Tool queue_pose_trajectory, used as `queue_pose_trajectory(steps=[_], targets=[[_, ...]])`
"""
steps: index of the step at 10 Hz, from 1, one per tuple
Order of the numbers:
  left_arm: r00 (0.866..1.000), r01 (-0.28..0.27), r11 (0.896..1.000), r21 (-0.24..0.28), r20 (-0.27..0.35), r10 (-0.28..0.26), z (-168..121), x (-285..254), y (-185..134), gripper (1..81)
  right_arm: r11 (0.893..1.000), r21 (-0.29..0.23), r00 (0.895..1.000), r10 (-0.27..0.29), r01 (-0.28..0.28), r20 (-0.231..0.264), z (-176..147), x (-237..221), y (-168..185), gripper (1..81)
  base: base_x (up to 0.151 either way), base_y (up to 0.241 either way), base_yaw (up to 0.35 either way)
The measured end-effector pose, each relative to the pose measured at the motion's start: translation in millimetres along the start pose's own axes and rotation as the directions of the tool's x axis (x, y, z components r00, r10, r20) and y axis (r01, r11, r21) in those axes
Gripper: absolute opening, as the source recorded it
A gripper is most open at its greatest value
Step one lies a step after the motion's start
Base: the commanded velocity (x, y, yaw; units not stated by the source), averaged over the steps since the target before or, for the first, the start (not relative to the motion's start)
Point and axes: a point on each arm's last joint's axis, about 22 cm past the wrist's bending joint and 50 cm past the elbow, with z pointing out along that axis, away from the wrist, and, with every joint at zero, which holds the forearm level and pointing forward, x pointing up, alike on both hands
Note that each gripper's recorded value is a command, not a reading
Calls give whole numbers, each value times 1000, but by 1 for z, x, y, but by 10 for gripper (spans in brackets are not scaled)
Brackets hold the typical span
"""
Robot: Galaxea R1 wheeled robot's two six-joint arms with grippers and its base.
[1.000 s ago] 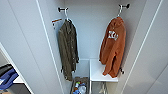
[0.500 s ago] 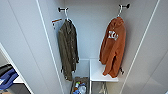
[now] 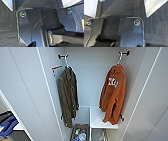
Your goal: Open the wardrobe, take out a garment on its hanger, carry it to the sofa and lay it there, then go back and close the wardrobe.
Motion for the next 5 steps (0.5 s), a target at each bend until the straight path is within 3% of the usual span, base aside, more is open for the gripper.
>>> queue_pose_trajectory(steps=[5], targets=[[999, 18, 1000, 21, 43, -19, -1, -13, -5, 811, 998, 52, 995, 24, -30, 102, -7, -83, -26, 811, 0, 0, 0]])
